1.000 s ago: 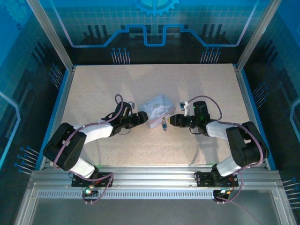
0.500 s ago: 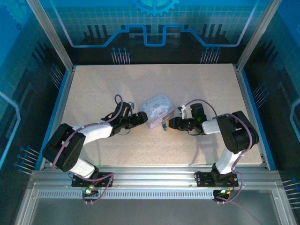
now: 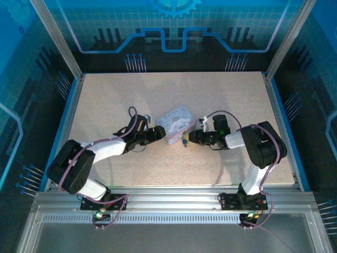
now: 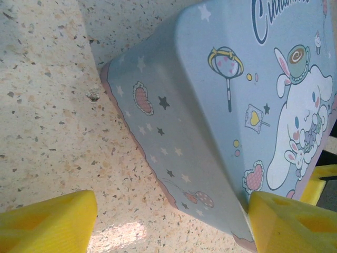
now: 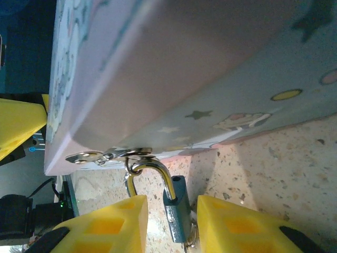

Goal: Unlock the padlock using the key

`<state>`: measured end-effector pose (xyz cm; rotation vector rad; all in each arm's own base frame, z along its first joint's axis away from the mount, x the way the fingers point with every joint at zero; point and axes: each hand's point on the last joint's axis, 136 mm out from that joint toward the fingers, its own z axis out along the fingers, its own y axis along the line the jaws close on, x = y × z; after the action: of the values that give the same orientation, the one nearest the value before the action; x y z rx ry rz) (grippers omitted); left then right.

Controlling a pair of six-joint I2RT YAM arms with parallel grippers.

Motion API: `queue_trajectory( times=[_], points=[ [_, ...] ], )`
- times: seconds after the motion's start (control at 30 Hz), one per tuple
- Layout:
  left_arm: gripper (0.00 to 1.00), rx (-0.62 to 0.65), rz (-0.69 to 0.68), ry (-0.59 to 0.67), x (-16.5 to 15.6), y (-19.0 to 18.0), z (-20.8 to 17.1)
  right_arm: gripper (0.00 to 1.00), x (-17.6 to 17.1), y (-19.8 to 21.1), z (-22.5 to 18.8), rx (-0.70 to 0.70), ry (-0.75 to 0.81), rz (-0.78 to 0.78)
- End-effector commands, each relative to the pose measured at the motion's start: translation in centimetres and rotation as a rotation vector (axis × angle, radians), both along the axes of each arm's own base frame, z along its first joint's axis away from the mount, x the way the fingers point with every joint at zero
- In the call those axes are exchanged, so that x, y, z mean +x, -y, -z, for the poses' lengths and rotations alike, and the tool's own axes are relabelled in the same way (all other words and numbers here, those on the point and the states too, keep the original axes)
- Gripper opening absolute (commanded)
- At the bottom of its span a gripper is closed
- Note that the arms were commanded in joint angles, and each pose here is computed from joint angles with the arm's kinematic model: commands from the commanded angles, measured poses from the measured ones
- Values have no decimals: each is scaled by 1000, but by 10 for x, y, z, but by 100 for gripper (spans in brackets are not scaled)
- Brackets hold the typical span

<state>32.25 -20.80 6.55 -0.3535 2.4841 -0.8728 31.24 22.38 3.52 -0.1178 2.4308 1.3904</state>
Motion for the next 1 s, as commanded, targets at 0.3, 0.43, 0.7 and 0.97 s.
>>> queue_trajectory(
  times=[0.3,0.43,0.7,0.97],
  points=[
    [76,50,-23,-67,-15,-13,18,28,5,-14,4,26,7,-22],
    [76,49,-24,-66,-15,-13,18,24,6,-16,5,29,8,-22],
    [76,50,-26,-68,-16,-14,18,13,6,-15,7,17,6,-11],
    [76,59,-30,-74,-19,-17,20,4,3,-6,10,-9,2,39]
  ],
)
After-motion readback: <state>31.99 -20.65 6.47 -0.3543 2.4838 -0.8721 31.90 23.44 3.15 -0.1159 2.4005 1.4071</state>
